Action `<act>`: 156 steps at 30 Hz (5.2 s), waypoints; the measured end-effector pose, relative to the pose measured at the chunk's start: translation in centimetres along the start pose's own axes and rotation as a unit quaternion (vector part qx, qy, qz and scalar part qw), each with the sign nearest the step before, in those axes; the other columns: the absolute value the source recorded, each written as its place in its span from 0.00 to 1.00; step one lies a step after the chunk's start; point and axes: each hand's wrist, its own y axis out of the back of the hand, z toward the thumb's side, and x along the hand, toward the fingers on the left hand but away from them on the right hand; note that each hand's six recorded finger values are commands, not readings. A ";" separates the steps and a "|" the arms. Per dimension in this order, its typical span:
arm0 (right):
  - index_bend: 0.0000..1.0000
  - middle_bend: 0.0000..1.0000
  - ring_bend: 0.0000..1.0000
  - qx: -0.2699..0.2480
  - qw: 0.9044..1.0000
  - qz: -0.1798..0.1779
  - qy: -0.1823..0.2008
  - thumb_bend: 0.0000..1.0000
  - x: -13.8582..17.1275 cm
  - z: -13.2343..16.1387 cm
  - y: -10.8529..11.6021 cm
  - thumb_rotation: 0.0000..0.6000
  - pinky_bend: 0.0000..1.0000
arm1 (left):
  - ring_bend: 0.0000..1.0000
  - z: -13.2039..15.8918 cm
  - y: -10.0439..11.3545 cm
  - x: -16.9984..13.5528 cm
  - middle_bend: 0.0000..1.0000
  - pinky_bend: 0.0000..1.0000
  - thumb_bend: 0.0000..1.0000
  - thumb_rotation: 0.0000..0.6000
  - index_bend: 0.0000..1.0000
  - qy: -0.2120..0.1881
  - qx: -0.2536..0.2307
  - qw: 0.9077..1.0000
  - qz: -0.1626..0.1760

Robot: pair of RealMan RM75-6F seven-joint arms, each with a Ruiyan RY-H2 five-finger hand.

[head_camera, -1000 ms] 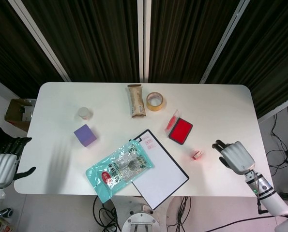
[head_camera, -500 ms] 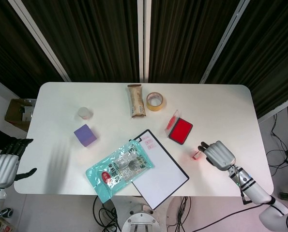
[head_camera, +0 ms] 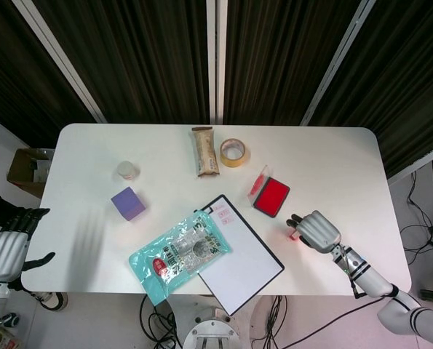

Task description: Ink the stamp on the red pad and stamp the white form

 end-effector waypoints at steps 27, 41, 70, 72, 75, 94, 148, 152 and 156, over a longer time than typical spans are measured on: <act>0.46 0.48 0.77 -0.007 1.000 0.011 -0.003 0.25 -0.6 -0.2 -1.0 1.00 1.00 | 0.13 -0.3 -0.1 0.1 0.16 0.24 0.00 1.00 0.16 0.004 0.000 1.000 -0.004; 0.61 0.58 0.78 -0.004 1.000 -0.001 -0.004 0.27 -0.8 0.0 -0.9 1.00 1.00 | 0.13 -0.5 -0.1 0.0 0.16 0.24 0.00 1.00 0.16 0.007 -0.002 1.000 -0.003; 1.00 0.86 0.87 -0.054 0.997 0.058 0.003 0.51 -7.5 -3.8 5.1 1.00 1.00 | 0.13 -0.5 0.0 0.1 0.16 0.24 0.00 1.00 0.16 0.005 -0.004 1.000 -0.002; 1.00 0.86 0.87 -0.056 0.994 0.095 0.004 0.51 -8.6 -4.0 5.2 1.00 1.00 | 0.13 -0.5 0.1 0.2 0.16 0.24 0.00 1.00 0.16 0.006 -0.003 1.000 -0.001; 1.00 0.86 0.87 -0.044 0.991 0.122 0.014 0.49 -10.6 -3.9 6.4 1.00 1.00 | 0.13 -0.6 0.2 0.3 0.16 0.24 0.00 1.00 0.16 0.008 -0.002 1.000 0.000; 1.00 0.86 0.87 -0.037 0.993 0.104 0.042 0.48 -13.4 -3.1 5.7 1.00 1.00 | 0.13 -0.8 0.1 0.7 0.16 0.24 0.00 1.00 0.16 0.010 -0.001 1.000 -0.002; 1.00 0.87 0.87 -0.039 0.992 0.112 0.032 0.46 -15.7 -2.6 2.8 1.00 1.00 | 0.13 -1.6 0.1 1.1 0.16 0.24 0.00 1.00 0.16 0.020 0.001 1.000 -0.006; 1.00 0.87 0.87 -0.038 0.992 0.112 0.030 0.46 -15.7 -2.5 2.4 1.00 1.00 | 0.13 -1.6 0.2 1.0 0.16 0.24 0.00 1.00 0.16 0.020 -0.001 1.000 -0.005; 1.00 0.87 0.87 -0.040 0.993 0.109 0.029 0.46 -15.8 -2.6 2.5 1.00 1.00 | 0.13 -1.7 0.3 0.9 0.16 0.24 0.00 1.00 0.16 0.022 0.001 1.000 -0.004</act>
